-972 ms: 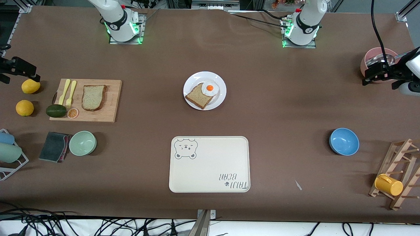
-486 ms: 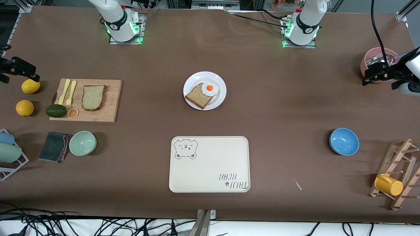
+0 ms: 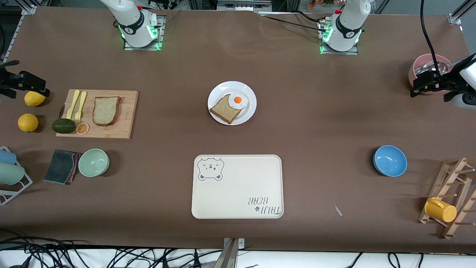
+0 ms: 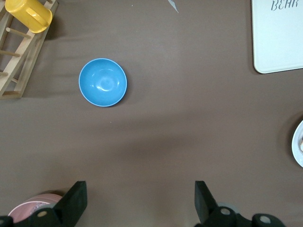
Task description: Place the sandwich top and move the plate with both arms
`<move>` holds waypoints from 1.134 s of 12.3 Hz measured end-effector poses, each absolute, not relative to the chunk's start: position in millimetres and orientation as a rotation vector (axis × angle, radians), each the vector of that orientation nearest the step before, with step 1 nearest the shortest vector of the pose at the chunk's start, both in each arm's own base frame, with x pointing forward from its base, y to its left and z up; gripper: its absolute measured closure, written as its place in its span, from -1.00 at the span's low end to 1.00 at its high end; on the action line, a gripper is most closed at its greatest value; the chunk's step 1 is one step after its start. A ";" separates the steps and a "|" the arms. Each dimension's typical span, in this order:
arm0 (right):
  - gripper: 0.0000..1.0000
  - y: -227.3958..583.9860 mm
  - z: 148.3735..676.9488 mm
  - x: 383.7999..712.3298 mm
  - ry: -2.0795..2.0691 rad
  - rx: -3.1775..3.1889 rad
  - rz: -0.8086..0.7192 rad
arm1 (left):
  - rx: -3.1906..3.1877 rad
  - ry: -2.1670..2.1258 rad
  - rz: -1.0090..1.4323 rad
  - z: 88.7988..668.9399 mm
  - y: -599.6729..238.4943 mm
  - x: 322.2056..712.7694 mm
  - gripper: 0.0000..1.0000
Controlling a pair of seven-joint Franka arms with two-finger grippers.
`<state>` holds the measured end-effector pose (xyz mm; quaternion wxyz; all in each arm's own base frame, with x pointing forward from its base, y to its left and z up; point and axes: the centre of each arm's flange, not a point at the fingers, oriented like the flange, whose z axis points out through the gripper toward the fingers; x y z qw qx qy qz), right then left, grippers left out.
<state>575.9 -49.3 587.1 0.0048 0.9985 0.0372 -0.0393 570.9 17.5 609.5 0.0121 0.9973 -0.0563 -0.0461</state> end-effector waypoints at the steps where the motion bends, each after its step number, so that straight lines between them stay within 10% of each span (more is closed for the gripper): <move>1: -1.00 -47.9 581.5 577.6 0.120 3.127 -0.146 | 3.109 -0.176 -0.144 609.4 17.5 571.0 -1.00; 14: -1.00 -48.8 568.9 580.0 0.118 3.125 -0.191 | 3.108 -0.181 -0.147 608.3 16.1 571.7 -1.00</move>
